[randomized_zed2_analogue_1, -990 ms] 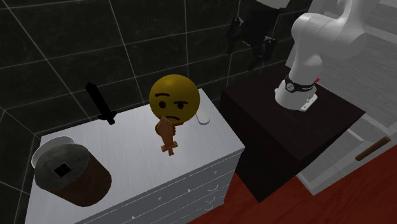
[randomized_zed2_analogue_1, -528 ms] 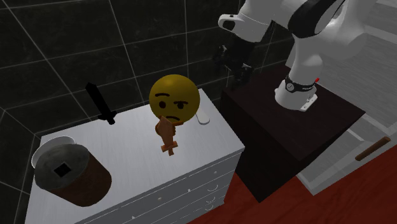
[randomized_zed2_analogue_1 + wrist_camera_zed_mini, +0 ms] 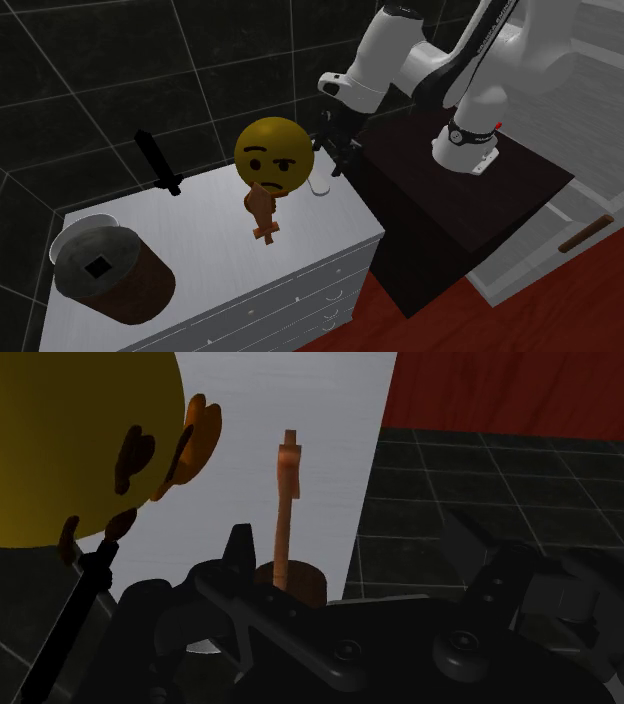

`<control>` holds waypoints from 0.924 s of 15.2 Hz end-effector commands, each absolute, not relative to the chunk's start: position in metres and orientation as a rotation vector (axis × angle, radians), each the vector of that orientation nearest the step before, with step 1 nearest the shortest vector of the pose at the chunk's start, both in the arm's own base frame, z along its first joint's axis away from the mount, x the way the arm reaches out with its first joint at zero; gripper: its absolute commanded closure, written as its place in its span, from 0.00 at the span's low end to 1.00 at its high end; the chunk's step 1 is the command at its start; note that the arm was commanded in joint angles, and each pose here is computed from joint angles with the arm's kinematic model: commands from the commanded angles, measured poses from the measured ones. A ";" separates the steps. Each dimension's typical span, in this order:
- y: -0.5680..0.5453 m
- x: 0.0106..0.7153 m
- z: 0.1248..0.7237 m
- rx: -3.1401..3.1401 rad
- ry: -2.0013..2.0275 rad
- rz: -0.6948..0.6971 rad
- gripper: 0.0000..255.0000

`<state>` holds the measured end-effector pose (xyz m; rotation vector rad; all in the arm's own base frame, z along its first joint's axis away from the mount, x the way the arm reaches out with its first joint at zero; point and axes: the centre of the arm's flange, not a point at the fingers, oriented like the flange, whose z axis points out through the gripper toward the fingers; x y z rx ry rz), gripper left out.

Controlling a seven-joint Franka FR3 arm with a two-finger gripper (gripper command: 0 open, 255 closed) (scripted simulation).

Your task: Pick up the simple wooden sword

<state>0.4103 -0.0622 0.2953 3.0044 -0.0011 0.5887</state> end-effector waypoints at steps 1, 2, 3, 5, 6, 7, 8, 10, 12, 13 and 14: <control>-0.069 0.418 0.271 3.003 -0.027 0.625 0.00; -0.072 0.423 0.260 3.003 -0.040 0.640 0.00; -0.074 0.429 0.248 3.003 -0.052 0.655 0.00; -0.080 0.439 0.225 3.002 -0.077 0.685 0.00; -0.083 0.445 0.213 3.001 -0.090 0.700 0.00; -0.086 0.451 0.201 3.000 -0.102 0.715 0.00; -0.089 0.456 0.190 2.999 -0.115 0.730 0.00; -0.094 0.468 0.167 2.997 -0.140 0.760 0.00; -0.100 0.480 0.144 2.994 -0.165 0.790 0.00; -0.103 0.486 0.133 2.993 -0.178 0.805 0.00; -0.105 0.493 0.122 2.991 -0.190 0.820 0.00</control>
